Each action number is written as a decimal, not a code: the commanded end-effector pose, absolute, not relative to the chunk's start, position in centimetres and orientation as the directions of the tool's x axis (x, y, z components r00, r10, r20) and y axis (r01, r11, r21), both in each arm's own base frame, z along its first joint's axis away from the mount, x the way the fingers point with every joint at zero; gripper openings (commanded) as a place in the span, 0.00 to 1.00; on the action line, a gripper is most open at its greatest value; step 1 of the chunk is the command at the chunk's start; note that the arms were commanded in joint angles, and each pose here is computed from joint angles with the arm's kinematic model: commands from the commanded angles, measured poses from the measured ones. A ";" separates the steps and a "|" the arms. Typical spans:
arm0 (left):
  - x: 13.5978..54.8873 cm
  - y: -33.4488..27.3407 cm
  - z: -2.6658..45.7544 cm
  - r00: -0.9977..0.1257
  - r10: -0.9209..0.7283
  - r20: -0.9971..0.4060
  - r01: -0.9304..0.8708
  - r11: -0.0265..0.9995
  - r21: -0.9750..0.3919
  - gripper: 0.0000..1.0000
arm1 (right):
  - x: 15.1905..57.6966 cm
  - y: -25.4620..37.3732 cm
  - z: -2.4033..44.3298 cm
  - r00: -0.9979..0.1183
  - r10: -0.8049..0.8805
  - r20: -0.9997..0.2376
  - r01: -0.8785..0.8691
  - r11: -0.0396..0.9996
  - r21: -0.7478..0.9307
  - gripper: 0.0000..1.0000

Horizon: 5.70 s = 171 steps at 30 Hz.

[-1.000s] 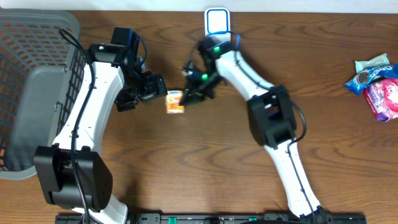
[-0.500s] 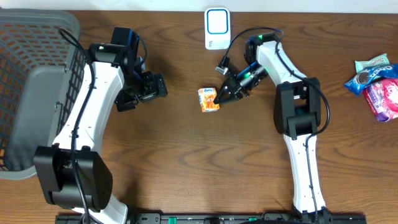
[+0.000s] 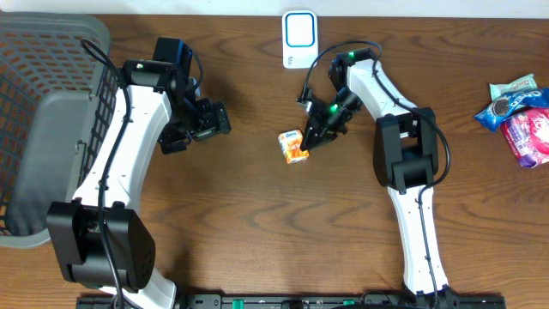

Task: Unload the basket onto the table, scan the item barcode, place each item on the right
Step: 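Reach the right gripper to the orange Kleenex box and grasp it, then lift the Kleenex box and hold it in front of the scanner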

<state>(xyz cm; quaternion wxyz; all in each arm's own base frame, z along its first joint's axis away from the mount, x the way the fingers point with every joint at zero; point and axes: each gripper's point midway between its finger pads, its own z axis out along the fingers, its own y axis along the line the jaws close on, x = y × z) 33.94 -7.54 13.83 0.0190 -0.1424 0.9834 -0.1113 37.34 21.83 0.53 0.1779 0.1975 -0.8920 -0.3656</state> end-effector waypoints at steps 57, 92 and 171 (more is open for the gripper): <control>34.0 -7.3 14.3 -0.953 -0.303 -0.014 -0.292 0.928 -0.231 0.98 | 36.7 22.6 -3.5 -0.895 -0.224 0.385 -0.035 0.897 0.441 0.50; 34.0 -7.3 14.3 -0.953 -0.303 -0.014 -0.292 0.928 -0.231 0.98 | 44.9 20.6 6.4 -0.985 -0.127 0.113 0.079 0.250 0.965 0.01; 34.0 -7.3 14.3 -0.953 -0.303 -0.014 -0.292 0.928 -0.231 0.98 | 59.3 18.4 16.2 -0.633 -0.228 -0.740 0.015 0.952 -0.306 0.01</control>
